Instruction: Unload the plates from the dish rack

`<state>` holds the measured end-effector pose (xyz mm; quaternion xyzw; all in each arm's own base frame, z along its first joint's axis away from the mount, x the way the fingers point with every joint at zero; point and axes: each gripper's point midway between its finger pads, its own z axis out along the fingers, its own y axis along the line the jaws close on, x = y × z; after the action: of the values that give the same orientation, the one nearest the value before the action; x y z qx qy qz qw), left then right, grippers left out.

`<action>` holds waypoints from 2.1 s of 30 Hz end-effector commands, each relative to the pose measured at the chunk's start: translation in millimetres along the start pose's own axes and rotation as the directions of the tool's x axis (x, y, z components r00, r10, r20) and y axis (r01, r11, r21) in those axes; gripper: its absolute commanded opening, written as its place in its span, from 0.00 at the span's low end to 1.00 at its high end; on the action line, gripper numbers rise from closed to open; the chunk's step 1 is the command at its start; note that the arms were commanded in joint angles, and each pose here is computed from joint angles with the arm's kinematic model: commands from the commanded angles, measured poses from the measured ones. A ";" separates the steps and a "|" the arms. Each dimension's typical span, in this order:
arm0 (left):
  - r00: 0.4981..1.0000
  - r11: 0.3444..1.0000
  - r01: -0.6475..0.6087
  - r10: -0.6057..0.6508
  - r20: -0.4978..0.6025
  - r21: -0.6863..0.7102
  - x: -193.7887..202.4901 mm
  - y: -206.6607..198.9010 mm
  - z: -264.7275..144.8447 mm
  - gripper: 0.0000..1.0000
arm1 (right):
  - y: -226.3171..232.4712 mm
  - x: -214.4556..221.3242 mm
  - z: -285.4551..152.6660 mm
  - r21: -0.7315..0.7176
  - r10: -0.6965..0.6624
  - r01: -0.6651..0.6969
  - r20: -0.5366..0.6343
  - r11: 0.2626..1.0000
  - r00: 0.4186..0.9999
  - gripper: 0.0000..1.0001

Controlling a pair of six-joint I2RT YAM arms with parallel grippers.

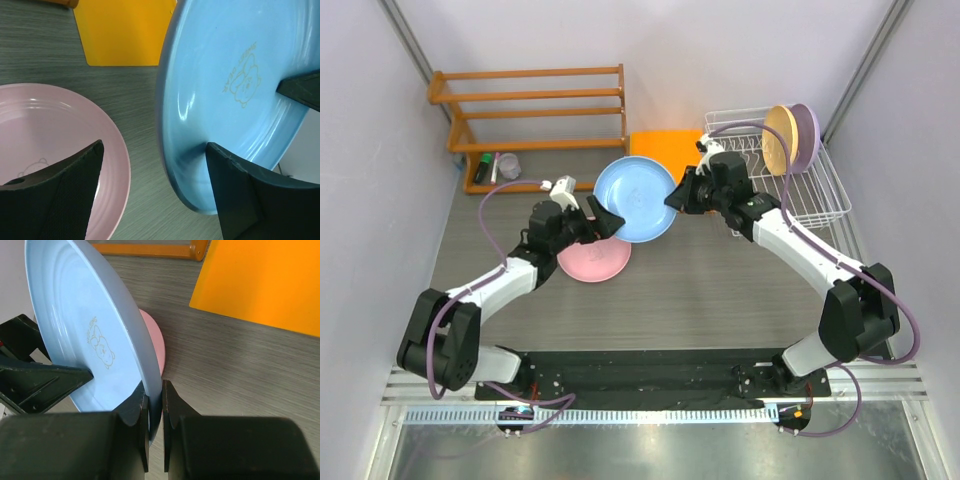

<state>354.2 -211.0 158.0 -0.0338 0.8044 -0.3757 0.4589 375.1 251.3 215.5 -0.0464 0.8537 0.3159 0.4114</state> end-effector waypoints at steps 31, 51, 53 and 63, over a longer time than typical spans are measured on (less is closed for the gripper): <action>0.994 0.980 -0.054 0.071 0.084 -0.193 -23.7 26.8 -7.9 0.00 | 0.4 16.3 13.1 -0.020 0.034 -0.034 -0.043 0.999 0.998 0.66; 0.994 0.821 -0.050 0.097 0.053 -0.569 -20.2 85.7 -74.9 0.00 | -49.7 9.5 10.0 0.211 -0.045 0.054 -0.044 0.976 0.998 0.77; 0.994 0.806 -0.052 0.098 0.046 -0.589 -15.6 92.6 -78.0 0.00 | -56.1 6.2 7.2 0.230 -0.050 0.059 -0.043 0.971 0.998 0.77; 0.997 0.778 -0.053 0.079 0.014 -0.626 -0.1 108.7 -77.6 0.00 | -89.3 -21.2 -15.2 0.310 -0.041 0.037 0.008 0.950 0.999 0.78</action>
<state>318.2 -93.1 105.9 -0.1419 0.8869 -0.0726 0.4335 397.2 185.2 160.0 -0.0034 0.9048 0.1803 0.3858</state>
